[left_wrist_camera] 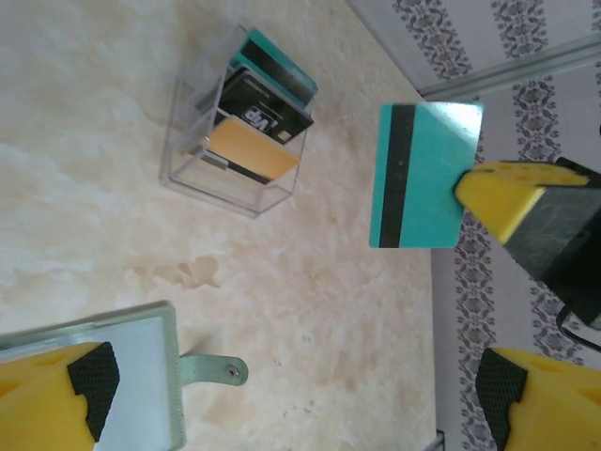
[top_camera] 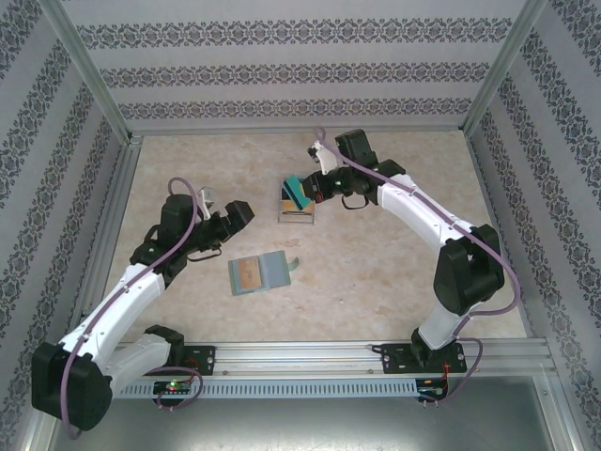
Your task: Take the credit cards out of the card holder
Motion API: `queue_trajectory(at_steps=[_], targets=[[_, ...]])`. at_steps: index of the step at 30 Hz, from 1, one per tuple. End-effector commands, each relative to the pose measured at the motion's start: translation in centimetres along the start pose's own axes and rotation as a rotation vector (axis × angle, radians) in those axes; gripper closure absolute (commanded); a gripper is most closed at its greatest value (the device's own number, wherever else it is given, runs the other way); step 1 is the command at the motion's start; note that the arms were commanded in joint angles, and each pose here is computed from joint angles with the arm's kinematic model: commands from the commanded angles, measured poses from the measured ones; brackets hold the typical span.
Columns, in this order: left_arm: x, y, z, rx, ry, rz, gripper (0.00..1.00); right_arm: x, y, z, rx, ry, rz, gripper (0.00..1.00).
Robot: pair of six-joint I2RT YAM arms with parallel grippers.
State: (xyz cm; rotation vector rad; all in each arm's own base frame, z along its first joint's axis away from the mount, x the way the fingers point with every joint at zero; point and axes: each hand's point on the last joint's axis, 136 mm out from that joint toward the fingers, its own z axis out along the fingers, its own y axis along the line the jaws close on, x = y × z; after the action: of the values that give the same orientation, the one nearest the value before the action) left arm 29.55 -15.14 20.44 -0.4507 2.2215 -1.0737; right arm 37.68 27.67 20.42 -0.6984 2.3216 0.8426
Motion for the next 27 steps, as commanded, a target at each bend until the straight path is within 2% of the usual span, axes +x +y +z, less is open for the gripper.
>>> queue_trajectory(at_steps=[1, 6, 12, 18, 27], targets=[[-1.1, 0.7, -1.2, -0.071, -0.054, 0.054, 0.01, 0.9, -2.2, 0.6, 0.148, 0.090, -0.306, 1.00], [-1.2, 0.7, -1.7, -0.088, -0.061, 0.082, 0.01, -0.2, -4.2, 1.4, 0.272, 0.130, -0.555, 1.00], [-0.8, 1.0, -1.9, -0.100, -0.048, 0.086, 0.01, -0.8, -5.2, 3.2, 0.337, 0.171, -0.827, 1.00], [-0.5, 1.4, -2.2, -0.112, -0.043, 0.075, 0.01, -1.7, -5.6, 5.0, 0.349, 0.185, -0.969, 1.00], [-0.3, 1.9, -2.6, -0.140, -0.049, 0.074, 0.01, -4.2, -5.7, 6.4, 0.352, 0.162, -1.055, 1.00]])
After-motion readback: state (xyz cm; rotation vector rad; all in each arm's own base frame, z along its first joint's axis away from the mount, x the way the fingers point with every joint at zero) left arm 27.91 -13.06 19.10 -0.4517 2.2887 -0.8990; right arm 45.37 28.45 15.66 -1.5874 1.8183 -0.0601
